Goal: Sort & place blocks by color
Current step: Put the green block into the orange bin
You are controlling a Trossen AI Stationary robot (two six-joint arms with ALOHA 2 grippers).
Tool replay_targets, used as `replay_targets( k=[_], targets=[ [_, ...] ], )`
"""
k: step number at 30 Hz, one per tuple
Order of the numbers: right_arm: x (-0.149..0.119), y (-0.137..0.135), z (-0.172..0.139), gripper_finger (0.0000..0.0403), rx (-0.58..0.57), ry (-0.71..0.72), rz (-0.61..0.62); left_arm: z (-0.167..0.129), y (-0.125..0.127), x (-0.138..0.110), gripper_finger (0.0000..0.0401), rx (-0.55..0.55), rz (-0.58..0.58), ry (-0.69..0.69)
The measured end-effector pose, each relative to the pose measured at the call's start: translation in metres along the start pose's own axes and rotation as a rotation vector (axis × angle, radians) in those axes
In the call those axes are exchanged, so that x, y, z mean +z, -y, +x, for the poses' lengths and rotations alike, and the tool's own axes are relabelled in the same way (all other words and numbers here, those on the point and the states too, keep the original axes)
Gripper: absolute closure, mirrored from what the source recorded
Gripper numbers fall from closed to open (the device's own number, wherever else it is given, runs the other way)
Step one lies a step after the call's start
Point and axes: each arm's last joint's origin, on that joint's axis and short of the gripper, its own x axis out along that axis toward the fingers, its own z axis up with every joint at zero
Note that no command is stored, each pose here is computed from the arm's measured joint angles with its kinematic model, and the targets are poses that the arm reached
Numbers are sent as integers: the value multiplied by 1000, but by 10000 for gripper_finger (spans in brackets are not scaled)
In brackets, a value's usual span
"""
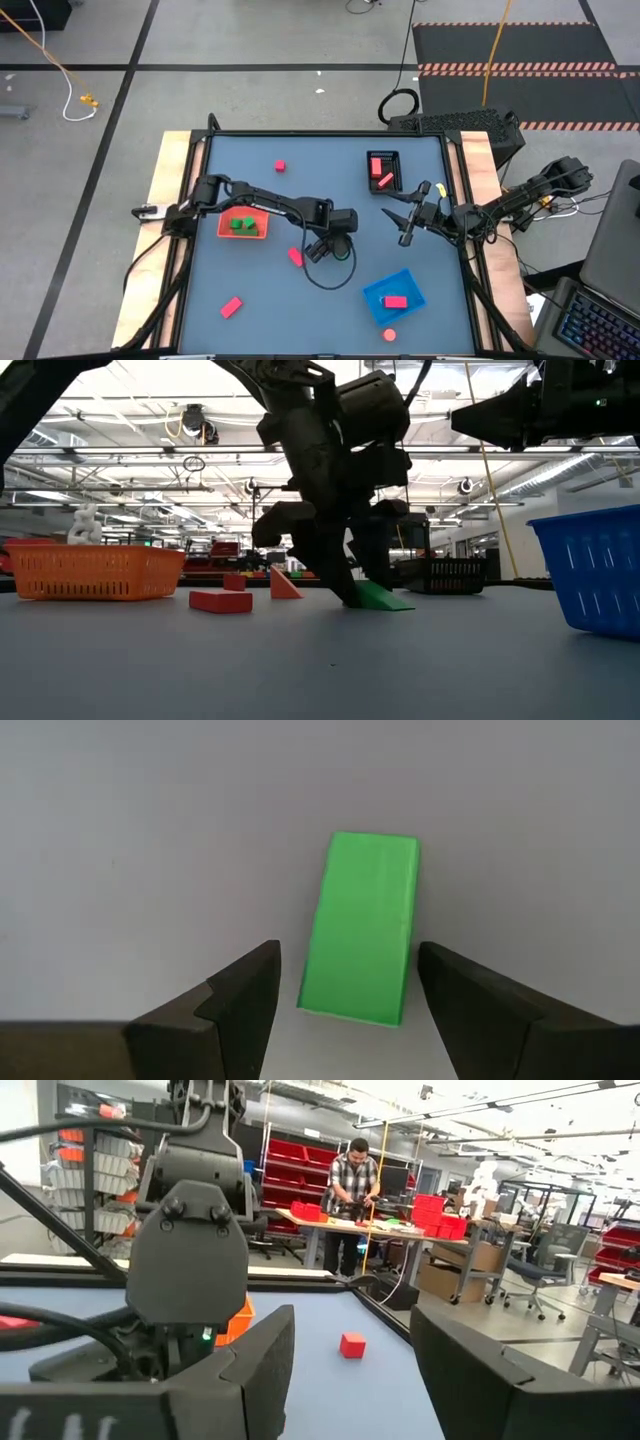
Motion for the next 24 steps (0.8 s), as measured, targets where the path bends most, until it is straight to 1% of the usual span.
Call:
replay_targets(
  k=[4, 6, 8, 12, 13, 19, 21, 24],
  targets=[
    [0, 0, 0, 206, 1, -1, -2, 0, 1, -1, 160, -7, -31, -8],
    [0, 0, 0, 206, 1, -1, -3, 0, 1, -1, 167, -13, -44, -15],
    [0, 0, 0, 206, 1, -1, -4, 0, 3, -1, 187, -23, -49, -22],
    [0, 0, 0, 206, 1, -3, -6, 1, 6, 1, 263, -28, -54, -26],
    [0, 0, 0, 206, 1, -3, -6, 1, 6, 1, 270, -30, -63, -25],
    [0, 0, 0, 206, 1, -3, -6, -1, 7, 2, 269, -26, -134, -29],
    [0, 0, 0, 206, 1, -3, -6, -4, 7, 2, 269, -16, -174, -37],
    [0, 0, 0, 206, 1, -4, -3, -19, 8, -1, 269, -21, -266, -68]
  ],
)
